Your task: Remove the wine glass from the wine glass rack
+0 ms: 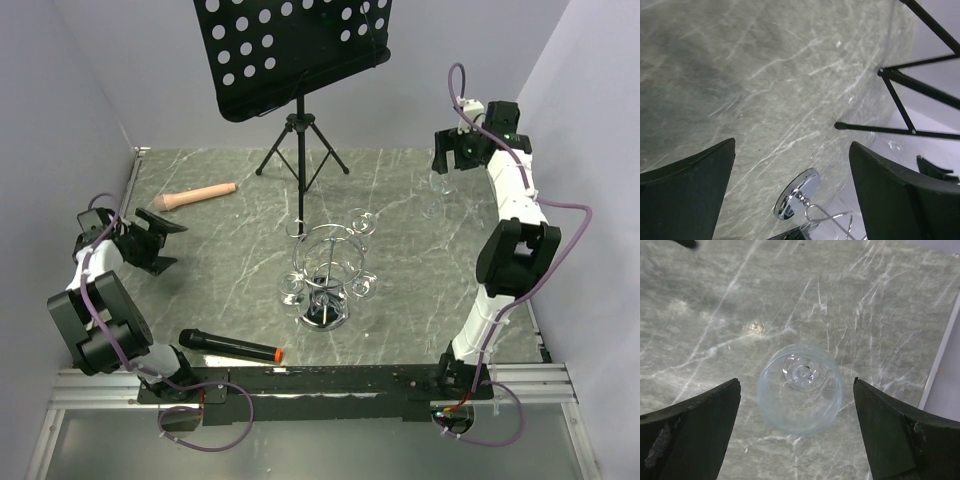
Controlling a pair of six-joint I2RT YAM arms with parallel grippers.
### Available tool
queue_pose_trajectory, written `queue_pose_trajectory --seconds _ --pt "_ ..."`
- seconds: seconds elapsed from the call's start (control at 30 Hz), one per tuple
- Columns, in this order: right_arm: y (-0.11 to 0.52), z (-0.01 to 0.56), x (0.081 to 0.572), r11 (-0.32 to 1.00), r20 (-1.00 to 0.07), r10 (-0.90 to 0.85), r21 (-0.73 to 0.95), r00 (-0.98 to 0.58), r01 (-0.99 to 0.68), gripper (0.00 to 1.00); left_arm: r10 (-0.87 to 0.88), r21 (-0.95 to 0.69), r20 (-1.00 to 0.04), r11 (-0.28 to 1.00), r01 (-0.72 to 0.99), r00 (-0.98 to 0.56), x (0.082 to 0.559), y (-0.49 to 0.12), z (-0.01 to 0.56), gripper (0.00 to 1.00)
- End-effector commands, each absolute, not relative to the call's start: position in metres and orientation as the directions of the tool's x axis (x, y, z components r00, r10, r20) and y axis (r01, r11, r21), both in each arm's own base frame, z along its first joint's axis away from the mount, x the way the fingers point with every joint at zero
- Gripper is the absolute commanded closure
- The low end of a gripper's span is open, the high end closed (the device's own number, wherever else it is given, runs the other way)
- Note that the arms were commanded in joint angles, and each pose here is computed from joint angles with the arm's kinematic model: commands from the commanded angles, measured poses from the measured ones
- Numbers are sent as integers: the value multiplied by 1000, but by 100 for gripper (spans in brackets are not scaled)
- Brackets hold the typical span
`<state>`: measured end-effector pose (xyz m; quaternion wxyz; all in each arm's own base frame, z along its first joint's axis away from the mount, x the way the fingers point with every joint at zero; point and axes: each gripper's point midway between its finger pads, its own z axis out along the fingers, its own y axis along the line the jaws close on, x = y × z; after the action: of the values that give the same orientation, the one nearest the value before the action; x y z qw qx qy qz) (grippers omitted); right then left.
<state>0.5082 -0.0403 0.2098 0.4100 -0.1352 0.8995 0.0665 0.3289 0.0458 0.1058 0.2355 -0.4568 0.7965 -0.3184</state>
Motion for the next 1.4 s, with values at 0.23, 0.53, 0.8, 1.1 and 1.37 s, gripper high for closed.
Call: queue_pose_trajectory --seconds 0.23,0.53,0.8,1.1,1.37 --pt "-22 322 440 970 -899 -98 9 -427 -242 0 -407 -744 -544 638 198 -733 344 -12 194 0" --pt "2 308 393 954 -876 -19 128 -483 -270 0 145 -251 -887 645 722 -439 275 -51 192 0" --pt "10 311 389 941 -875 -31 138 -482 -309 0 278 15 -954 414 910 -111 216 -115 201 0" --pt "24 311 375 921 -866 -116 91 -487 -380 0 240 80 -970 208 975 28 186 -161 207 0" --pt "27 305 372 923 -826 -152 77 -543 -376 0 211 103 -974 109 989 78 187 -182 191 0"
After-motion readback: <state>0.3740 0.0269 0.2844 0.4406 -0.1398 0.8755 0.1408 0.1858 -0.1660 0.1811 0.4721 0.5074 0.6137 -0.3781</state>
